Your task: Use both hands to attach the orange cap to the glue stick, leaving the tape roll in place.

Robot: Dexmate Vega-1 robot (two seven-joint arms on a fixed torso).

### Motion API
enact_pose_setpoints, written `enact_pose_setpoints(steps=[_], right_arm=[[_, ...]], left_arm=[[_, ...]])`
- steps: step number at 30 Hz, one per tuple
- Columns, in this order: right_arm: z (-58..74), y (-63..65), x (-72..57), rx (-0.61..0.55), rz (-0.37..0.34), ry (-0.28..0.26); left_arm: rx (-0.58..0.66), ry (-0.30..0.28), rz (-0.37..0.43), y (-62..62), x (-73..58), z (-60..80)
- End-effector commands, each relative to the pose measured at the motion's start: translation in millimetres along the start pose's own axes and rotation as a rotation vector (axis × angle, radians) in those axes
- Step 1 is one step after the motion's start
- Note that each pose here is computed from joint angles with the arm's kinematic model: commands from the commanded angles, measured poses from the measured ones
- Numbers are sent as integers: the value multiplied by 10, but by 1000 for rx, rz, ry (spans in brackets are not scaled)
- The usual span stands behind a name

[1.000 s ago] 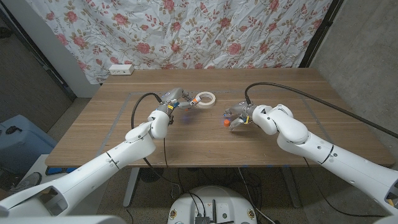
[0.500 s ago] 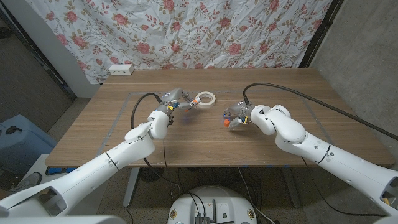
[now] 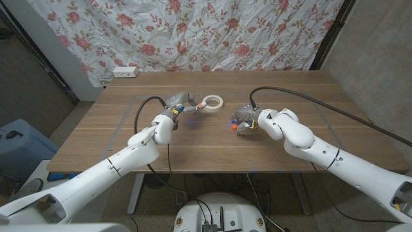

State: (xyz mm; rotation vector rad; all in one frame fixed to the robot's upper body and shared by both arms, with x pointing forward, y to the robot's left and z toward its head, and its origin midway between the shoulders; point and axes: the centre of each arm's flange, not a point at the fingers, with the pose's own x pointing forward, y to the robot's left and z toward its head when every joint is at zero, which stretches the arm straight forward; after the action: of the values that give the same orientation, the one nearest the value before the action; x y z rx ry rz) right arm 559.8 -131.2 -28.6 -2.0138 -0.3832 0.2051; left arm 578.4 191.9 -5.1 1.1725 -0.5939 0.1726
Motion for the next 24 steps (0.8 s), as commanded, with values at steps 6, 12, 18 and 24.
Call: enact_pose_setpoints(steps=[6,12,18,24], right_arm=[[24,61,16,-19,-56,2],[26,96,14,-20,-75,6],[28,110,15,-19,-92,3],[44,118,25,-22,-103,-8]], left_arm=[[8,-2,2,14,-17,-13],[6,-3,2,10,-17,-12],[6,-4,4,6,-16,-8],[8,0,4,5,-29,-6]])
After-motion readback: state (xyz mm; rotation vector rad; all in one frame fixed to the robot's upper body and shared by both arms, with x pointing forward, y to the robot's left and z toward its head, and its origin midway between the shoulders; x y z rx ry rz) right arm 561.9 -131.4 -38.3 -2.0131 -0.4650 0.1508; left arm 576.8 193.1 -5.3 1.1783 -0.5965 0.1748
